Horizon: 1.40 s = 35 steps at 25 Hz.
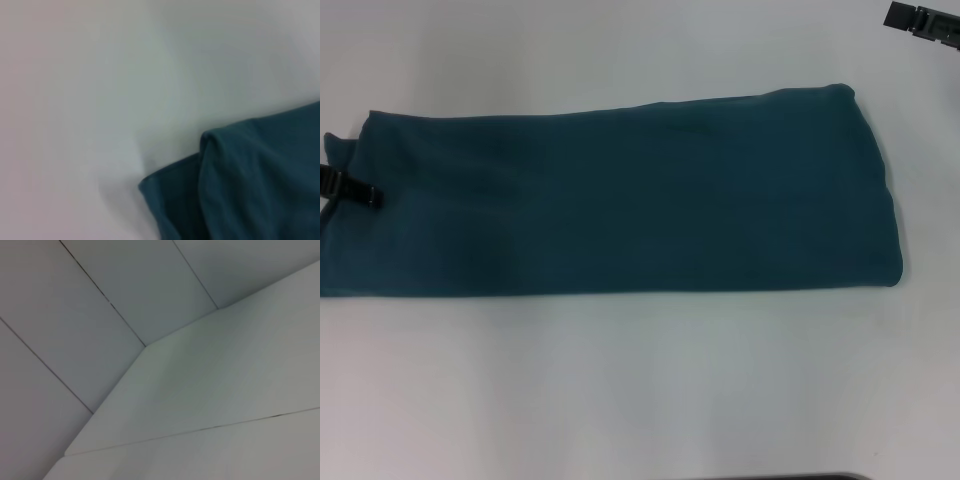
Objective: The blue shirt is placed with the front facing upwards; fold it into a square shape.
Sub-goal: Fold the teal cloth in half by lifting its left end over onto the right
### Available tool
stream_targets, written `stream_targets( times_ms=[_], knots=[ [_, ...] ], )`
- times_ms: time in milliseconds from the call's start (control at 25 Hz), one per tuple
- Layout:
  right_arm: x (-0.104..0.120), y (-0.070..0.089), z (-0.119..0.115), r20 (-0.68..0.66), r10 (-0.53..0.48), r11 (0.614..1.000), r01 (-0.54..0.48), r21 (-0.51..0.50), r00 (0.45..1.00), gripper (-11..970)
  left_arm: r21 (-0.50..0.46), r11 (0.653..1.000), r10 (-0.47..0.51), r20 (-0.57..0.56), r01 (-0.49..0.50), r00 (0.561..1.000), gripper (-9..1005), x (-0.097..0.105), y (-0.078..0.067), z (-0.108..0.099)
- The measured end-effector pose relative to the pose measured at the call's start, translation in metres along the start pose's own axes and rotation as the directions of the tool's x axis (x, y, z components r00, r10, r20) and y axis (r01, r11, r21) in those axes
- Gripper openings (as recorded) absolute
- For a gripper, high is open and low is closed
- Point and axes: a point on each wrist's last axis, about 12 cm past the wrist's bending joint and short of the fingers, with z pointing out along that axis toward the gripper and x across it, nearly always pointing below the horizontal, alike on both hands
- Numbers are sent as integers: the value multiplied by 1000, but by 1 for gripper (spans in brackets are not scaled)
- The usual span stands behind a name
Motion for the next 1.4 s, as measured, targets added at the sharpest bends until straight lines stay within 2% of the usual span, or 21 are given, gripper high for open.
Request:
stream_targets(
  times_ms=[160, 600, 680, 920, 1400],
  knots=[
    [0, 0, 0, 3, 0, 1000, 0, -2, 1000, 944, -2, 1000, -7, -2, 7, 1000, 644, 0, 1, -1],
    [0, 1, -1, 2, 1, 1000, -1, -8, 1000, 945, -3, 1000, -4, -4, 4, 1000, 446, 1, 1, 0],
    [0, 1, -1, 2, 1, 1000, -1, -8, 1000, 945, -3, 1000, -5, -5, 5, 1000, 200, 1, 1, 0],
    [1, 1, -1, 2, 2, 1000, -1, -7, 1000, 944, -4, 1000, -3, -5, 3, 1000, 11, 3, 1, 1],
    [2, -1, -5, 7, 6, 1000, -6, 1, 1000, 945, -20, 1000, -8, 16, 8, 1000, 6, 1, 6, -5]
  ],
)
